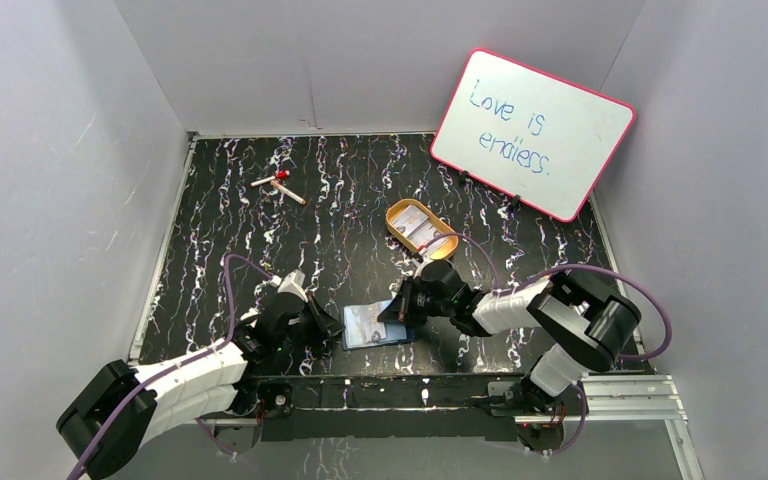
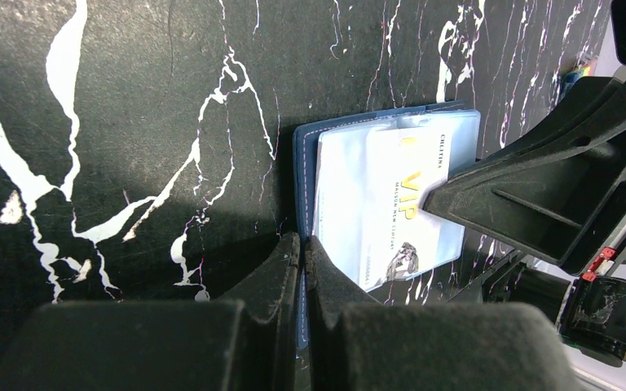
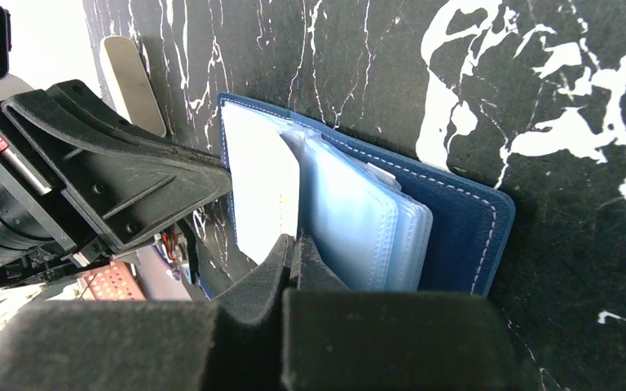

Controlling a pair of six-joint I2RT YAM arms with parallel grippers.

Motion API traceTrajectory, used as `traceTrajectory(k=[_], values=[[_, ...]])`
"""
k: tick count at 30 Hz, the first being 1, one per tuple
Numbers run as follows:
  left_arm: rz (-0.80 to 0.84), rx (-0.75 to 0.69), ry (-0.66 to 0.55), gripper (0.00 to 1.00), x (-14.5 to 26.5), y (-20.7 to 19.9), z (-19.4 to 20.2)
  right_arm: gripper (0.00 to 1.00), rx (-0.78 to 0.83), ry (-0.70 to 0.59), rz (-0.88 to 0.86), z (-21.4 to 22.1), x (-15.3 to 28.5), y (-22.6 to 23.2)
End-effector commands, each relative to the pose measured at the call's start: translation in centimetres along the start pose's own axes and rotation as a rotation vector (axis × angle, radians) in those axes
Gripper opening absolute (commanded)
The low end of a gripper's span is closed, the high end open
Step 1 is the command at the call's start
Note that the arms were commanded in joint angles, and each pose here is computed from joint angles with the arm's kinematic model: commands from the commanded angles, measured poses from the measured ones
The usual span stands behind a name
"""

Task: Put the credit cards into the card holder
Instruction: Insert the credit card into the card holder.

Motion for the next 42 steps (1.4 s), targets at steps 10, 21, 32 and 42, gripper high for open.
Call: traceTrajectory(k=[10,21,32,42], values=[[-0.053,-0.006,-0.032,0.0,0.1,0.8,-0.4,0.34,0.106,0.07,0.107,0.2,-0.1,0.4],[-0.029,-0.01,-0.016,0.0,0.0,0.1,-0.3,0.36,0.131,0.125,0.112,0.8,-1.3,1.1],[-0.017,-0.008,-0.013,0.0,0.0,0.0,-0.3,0.36,0.155,0.155,0.085,0.9,-2.8,2.3],[-0.013,-0.006,-0.013,0.0,0.1,0.0,-0.3,0.38,0.209,0.174,0.052,1.1,-3.5,3.6]])
Point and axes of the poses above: each gripper's point midway between its finger pads, its own x axis back along the fingers, its own y axis along the line the jaws close on, z = x × y, the point moved 5 cm from there along x, back along the fingers, and after that the axes turned 7 degrees about x, right-handed, at the moved point
